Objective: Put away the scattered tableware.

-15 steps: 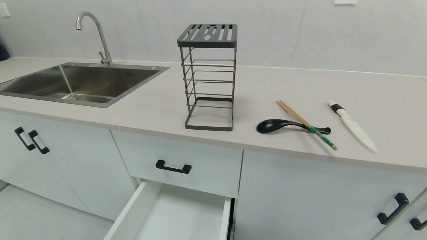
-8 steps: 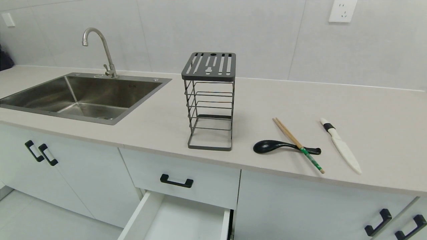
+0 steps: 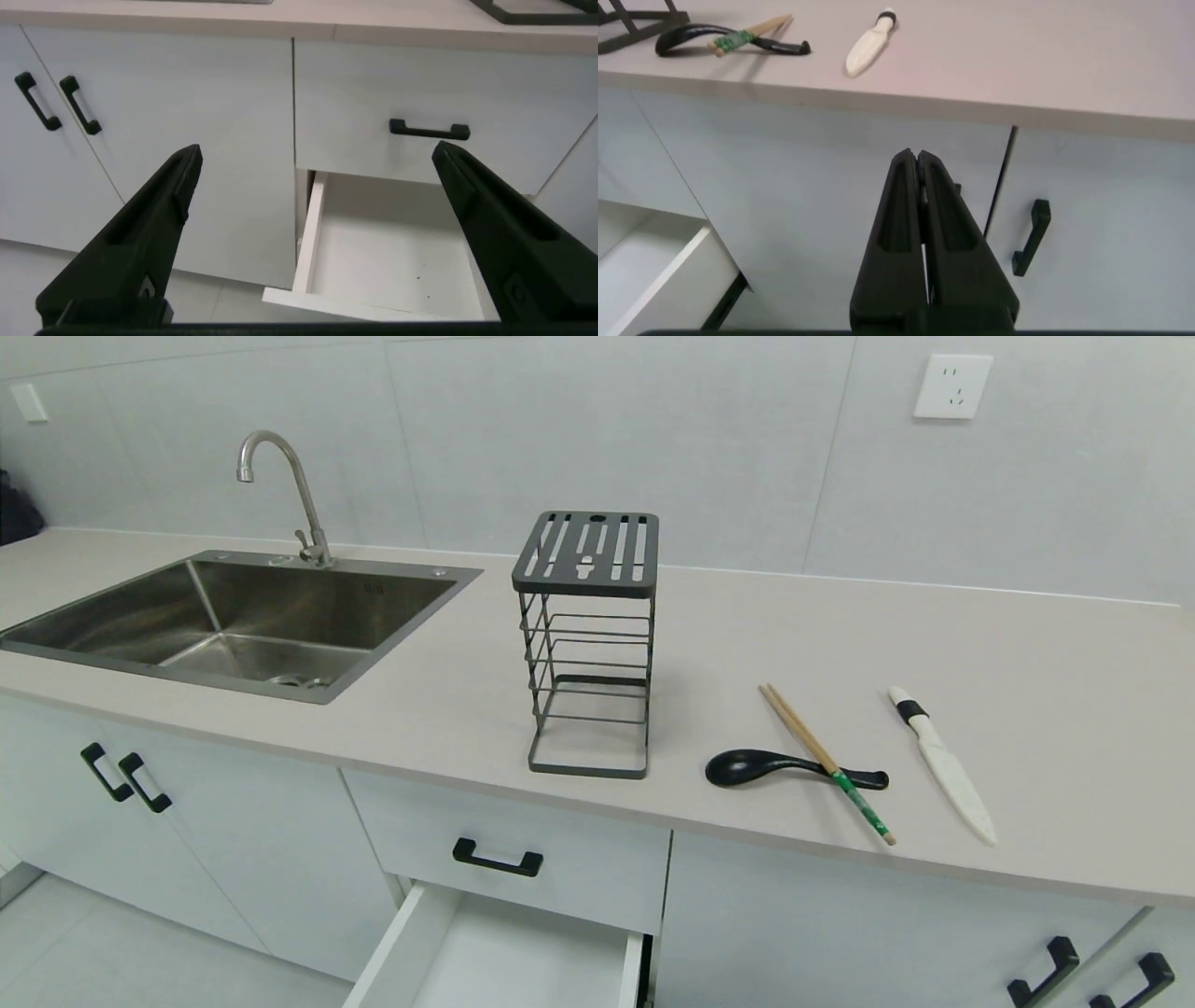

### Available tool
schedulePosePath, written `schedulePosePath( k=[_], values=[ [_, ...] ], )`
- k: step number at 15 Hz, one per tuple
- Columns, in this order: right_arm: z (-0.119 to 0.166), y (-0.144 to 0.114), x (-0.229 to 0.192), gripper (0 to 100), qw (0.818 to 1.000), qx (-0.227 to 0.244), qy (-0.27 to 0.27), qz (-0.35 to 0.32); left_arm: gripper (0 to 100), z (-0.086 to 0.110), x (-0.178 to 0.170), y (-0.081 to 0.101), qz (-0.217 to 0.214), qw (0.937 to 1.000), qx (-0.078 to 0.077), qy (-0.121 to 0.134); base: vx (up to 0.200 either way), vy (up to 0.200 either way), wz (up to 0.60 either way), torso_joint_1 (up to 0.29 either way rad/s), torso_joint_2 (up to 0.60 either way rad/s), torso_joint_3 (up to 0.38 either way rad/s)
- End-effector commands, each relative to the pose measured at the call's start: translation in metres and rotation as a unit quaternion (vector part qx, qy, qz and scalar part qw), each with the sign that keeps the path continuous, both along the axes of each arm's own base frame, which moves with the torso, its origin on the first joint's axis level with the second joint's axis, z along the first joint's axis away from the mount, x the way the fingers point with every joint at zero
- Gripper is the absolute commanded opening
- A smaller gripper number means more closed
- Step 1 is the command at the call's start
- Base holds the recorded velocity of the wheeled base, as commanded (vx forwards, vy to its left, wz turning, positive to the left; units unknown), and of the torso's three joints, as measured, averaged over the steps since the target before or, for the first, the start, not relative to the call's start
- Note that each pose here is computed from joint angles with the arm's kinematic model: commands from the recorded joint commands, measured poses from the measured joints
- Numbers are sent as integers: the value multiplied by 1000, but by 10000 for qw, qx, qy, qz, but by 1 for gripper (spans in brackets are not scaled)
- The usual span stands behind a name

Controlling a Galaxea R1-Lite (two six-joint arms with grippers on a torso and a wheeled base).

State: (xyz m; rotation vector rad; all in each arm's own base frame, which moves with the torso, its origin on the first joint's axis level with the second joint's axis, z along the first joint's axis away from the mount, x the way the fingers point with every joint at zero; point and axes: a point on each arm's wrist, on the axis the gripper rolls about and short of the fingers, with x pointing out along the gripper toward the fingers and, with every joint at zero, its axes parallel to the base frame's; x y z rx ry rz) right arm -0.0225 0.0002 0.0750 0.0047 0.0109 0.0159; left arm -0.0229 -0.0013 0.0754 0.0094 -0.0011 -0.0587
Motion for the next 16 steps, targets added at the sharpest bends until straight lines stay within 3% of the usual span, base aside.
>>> schedulePosePath(
  k=[1,12,16],
  values=[
    [0,0,0,0,10000,0,7,5,100,0,0,0,2,10000,-1,4,0,0,0,203,-452,-256],
    [0,0,0,0,10000,0,7,5,100,0,0,0,2,10000,-1,4,0,0,0,240,-527,-289],
    [0,0,0,0,10000,7,7,4,100,0,0,0,2,10000,-1,4,0,0,0,89,-172,-95]
  ],
)
